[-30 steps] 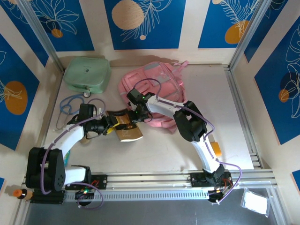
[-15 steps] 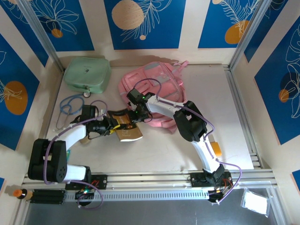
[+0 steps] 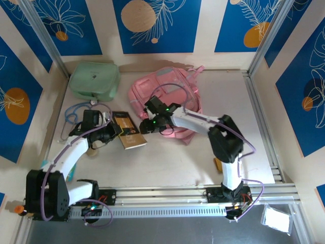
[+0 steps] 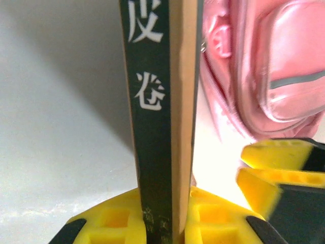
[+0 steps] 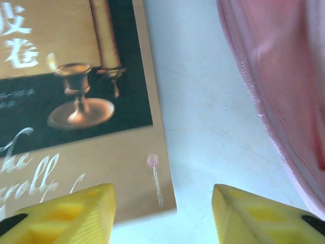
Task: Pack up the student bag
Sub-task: Pick up the book at the center of the table, then pass the book.
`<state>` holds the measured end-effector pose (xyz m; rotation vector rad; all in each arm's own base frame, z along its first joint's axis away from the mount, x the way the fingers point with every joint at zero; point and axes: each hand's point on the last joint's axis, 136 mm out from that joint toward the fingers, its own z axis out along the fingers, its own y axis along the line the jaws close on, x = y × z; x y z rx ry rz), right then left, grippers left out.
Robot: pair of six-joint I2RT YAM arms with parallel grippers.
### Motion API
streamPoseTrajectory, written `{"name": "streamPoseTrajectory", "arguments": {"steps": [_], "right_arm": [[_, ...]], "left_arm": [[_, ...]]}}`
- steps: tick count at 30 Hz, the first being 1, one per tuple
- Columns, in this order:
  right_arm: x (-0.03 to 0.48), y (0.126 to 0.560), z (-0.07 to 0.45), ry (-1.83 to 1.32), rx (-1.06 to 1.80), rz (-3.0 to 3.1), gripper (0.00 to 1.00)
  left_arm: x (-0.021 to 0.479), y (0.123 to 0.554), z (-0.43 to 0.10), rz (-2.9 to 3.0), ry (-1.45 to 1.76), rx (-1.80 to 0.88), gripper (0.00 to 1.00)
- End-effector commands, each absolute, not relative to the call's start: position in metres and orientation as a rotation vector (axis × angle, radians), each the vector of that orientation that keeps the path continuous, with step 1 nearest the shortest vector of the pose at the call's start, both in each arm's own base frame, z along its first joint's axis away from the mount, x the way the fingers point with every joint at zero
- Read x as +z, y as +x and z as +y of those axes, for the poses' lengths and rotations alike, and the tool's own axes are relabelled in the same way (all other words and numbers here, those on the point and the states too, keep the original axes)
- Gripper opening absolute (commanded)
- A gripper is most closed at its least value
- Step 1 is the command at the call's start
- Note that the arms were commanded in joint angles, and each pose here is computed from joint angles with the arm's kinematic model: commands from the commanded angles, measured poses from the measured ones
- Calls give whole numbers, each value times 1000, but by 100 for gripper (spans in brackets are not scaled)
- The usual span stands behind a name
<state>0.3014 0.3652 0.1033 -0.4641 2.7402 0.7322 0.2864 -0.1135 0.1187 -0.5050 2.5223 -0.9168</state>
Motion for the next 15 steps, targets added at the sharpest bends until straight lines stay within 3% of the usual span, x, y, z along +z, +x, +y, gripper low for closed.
{"name": "streamPoseTrajectory", "arguments": {"steps": [1, 9, 15], "right_arm": [[152, 321, 358, -323, 948, 2579, 59], [202, 332, 317, -83, 1294, 2362, 79], [211, 339, 294, 84, 1483, 2279, 83]], "left_arm": [[154, 299, -109, 2415, -422, -871, 0], [240, 340, -129, 2103, -437, -1114, 0], [287, 383, -157, 1882, -484, -1299, 0]]}}
